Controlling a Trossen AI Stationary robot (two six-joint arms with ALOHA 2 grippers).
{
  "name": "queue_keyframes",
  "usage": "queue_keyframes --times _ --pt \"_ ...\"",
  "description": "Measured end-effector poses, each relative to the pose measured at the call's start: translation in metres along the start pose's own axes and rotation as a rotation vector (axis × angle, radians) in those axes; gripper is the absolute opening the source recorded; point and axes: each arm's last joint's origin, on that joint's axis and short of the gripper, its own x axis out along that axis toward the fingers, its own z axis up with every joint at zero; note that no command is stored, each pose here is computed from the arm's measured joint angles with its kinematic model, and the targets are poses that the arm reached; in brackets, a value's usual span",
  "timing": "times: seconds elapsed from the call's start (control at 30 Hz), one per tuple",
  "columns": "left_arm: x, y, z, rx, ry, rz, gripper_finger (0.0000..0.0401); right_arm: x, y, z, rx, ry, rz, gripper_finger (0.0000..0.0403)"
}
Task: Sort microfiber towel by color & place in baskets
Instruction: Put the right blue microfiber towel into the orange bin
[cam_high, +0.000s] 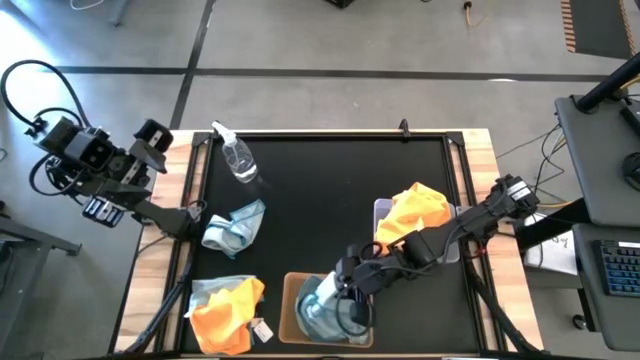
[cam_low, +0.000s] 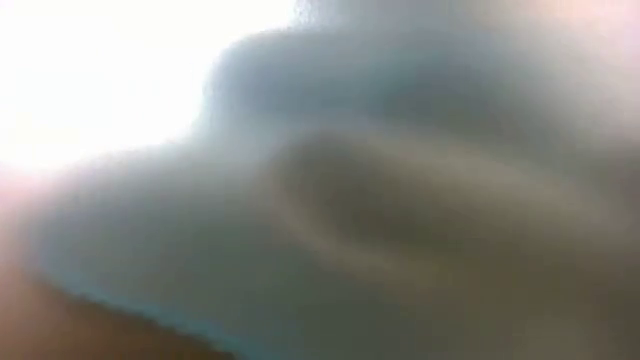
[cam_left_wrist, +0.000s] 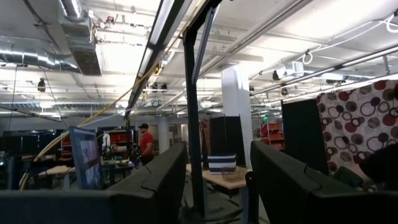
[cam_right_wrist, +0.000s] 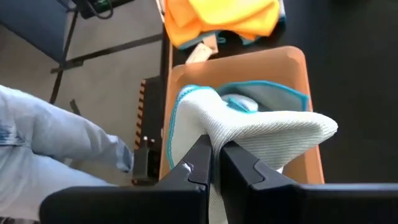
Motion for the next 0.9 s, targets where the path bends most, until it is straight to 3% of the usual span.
queue_keyframes --times 0.23,0.5,0.9 --pt "-0.0003 0.0000 -0.0001 0.000 0.002 0.000 0.0165 0.0017 -0.0027 -0.0017 0.032 0.038 0.034 0.0013" --pt "0.0003 0.0000 -0.0005 -0.001 0.004 0.000 0.0165 0.0025 -0.0047 0.0000 -0.011 0.001 0.001 0.0013" --pt "0.0004 0.0000 -0.0005 -0.022 0.004 0.000 0.0165 0.0024 -0.0077 0.0016 0.054 -0.023 -0.039 0.0027"
